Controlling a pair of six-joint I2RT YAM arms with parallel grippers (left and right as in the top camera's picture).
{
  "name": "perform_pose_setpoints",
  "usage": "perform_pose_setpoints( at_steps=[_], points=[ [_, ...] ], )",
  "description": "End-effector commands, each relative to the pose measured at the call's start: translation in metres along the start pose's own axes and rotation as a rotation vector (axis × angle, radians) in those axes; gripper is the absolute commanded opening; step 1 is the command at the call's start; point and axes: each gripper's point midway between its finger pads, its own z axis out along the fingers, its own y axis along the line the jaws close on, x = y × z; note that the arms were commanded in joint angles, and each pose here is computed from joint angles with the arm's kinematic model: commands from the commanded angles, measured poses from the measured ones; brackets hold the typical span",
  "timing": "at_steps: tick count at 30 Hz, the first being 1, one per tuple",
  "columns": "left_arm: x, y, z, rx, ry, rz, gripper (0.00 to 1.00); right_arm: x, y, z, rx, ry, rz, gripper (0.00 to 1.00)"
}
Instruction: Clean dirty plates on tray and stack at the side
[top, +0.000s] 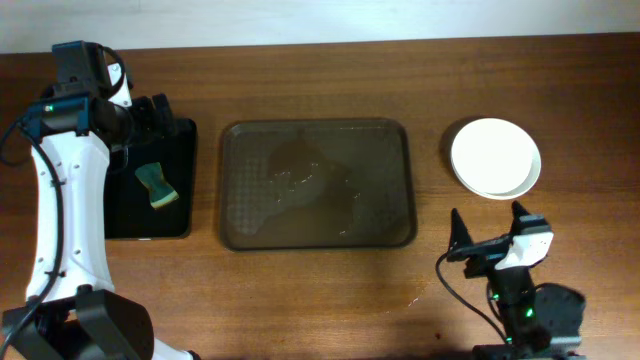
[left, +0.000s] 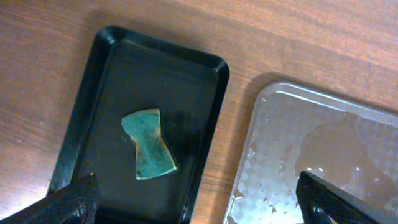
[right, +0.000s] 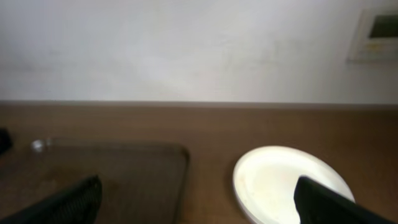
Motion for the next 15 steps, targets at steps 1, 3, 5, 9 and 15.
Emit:
perform_pose_setpoints(
  at_steps=[1,3,5,9,15],
  points=[
    [-0.003,0.001,-0.001,0.005,-0.006,-0.003,0.99,0.012,0.003,0.0,-0.016,-0.072,0.018,0.98],
    [-0.003,0.001,-0.001,0.005,-0.006,-0.003,0.99,0.017,0.003,0.001,-0.018,-0.106,0.032,0.98],
    [-0.003,0.001,-0.001,0.005,-0.006,-0.003,0.99,0.022,0.002,0.005,-0.018,-0.133,0.028,0.98],
    [-0.003,0.001,-0.001,0.005,-0.006,-0.003,0.99,0.058,0.0,0.009,-0.011,-0.017,0.041,0.98],
    [-0.003,0.001,-0.001,0.005,-0.005,-0.003,0.99,0.066,0.0,0.009,-0.009,0.016,0.045,0.98]
  ],
)
